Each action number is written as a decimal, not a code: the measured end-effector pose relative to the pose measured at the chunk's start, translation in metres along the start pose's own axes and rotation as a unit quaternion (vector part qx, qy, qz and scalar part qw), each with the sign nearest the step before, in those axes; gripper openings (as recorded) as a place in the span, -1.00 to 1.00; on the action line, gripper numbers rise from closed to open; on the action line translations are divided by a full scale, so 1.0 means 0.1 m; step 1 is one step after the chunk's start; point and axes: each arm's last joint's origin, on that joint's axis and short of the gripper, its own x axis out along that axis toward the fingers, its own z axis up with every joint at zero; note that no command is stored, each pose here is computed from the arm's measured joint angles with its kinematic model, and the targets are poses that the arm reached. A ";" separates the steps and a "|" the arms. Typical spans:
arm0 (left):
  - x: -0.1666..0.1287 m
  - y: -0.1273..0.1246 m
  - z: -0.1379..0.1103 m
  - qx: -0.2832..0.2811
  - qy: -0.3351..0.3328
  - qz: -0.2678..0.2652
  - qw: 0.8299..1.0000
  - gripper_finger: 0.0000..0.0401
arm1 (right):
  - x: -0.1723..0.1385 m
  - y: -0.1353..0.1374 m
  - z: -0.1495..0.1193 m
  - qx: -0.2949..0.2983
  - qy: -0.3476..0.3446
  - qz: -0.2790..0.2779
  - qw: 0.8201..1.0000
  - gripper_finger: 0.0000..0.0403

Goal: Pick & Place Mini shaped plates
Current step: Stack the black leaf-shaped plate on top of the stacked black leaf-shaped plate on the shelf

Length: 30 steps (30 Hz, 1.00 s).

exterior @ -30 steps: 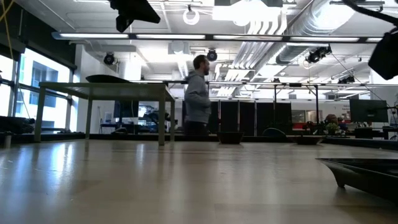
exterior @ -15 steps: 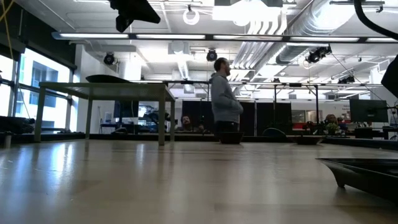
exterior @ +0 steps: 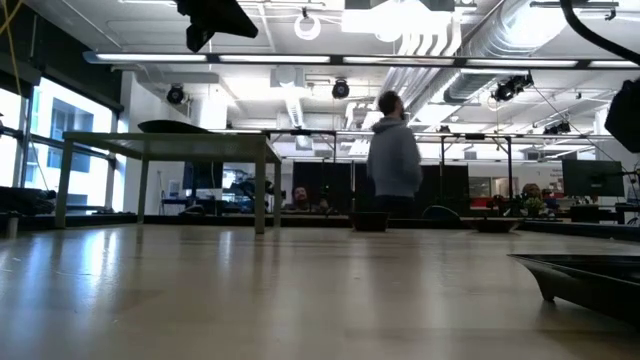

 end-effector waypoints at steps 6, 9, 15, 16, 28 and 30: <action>0.00 0.00 0.00 0.000 0.000 0.001 1.000 -1.00 | -0.12 0.04 0.00 0.025 -0.040 0.026 0.999 -0.99; 0.00 0.00 0.00 0.000 0.000 0.001 1.000 -1.00 | -0.20 0.06 0.00 0.041 -0.070 0.040 0.996 -0.99; 0.00 0.00 0.00 0.000 -0.001 0.001 1.000 -1.00 | -0.40 0.09 0.07 0.124 -0.154 0.073 0.978 -0.99; 0.00 0.00 0.00 0.000 -0.001 0.001 1.000 -1.00 | -0.45 0.10 0.11 0.134 -0.179 0.080 0.971 -0.99; -0.01 -0.08 -0.07 -0.006 0.019 0.011 1.000 -1.00 | -0.58 0.17 1.08 0.261 -0.394 0.066 0.879 -1.00; -0.02 -0.12 -0.10 0.000 0.028 0.009 1.000 -1.00 | -0.53 0.21 1.30 0.261 -0.403 0.051 0.876 -1.00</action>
